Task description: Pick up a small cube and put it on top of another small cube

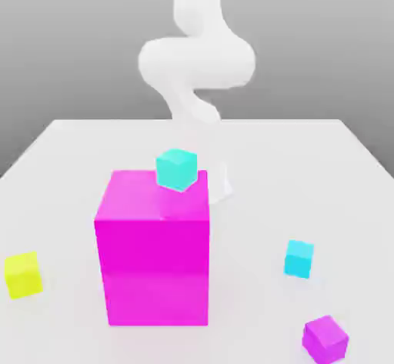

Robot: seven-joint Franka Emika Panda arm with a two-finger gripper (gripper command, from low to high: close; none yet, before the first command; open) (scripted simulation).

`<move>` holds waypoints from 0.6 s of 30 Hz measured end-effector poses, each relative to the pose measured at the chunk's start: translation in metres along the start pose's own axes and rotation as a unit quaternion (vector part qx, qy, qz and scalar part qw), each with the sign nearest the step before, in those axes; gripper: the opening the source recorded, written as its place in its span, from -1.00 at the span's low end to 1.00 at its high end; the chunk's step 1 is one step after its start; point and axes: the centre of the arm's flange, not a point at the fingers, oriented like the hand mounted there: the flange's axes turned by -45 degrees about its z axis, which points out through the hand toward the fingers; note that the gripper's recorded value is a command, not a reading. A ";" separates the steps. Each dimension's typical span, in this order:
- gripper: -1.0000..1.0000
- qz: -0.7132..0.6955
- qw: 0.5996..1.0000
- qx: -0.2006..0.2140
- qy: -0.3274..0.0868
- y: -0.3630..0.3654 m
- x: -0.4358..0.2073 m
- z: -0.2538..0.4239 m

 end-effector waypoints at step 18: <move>0.00 -0.474 0.813 0.190 -0.278 -0.197 -0.336 0.293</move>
